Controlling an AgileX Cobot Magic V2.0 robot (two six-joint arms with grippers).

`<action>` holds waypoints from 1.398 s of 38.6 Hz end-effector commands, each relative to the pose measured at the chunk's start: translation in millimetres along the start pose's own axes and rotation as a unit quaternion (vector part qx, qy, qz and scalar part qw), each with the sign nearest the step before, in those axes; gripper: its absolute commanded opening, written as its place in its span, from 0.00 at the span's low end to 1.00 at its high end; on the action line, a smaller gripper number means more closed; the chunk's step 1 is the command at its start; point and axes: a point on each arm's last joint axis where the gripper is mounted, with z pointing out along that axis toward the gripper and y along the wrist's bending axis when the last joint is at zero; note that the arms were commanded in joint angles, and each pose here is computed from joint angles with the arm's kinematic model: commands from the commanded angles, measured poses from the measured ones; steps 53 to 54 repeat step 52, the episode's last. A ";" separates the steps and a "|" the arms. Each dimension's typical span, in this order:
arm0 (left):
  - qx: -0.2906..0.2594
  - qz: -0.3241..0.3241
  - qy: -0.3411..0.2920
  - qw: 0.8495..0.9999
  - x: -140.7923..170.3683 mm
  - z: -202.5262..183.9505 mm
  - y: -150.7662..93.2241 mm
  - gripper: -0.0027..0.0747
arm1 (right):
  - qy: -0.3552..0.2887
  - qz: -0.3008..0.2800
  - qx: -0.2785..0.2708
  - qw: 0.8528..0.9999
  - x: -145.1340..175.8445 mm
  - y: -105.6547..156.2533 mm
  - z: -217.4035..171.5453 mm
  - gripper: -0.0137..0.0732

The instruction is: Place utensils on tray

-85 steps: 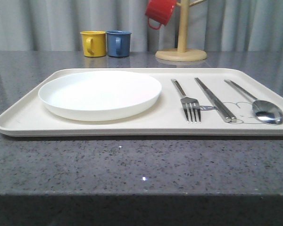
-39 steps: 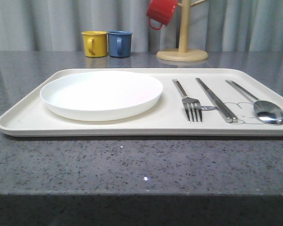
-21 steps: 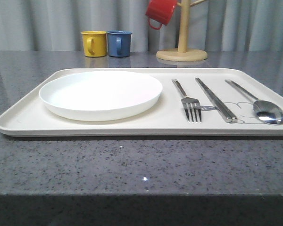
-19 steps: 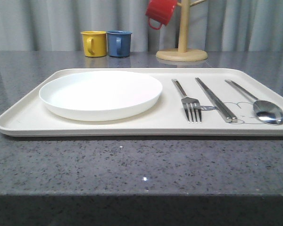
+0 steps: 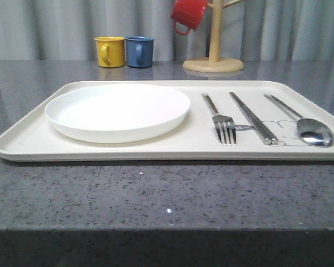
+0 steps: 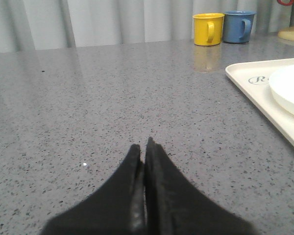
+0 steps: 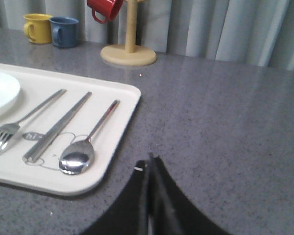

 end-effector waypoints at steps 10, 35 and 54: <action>-0.004 -0.005 -0.051 0.999 -7.7 -2.0 0.7 0.01 | -0.048 0.035 0.075 0.995 44.2 -2.8 19.3 0.08; -0.004 -0.005 -0.051 0.999 -7.7 -2.0 0.7 0.01 | -0.040 0.036 0.076 0.996 45.8 -2.9 19.4 0.08; -0.004 -0.005 -0.051 0.999 -7.7 -2.0 0.7 0.01 | -0.040 0.036 0.076 0.996 45.8 -2.9 19.4 0.08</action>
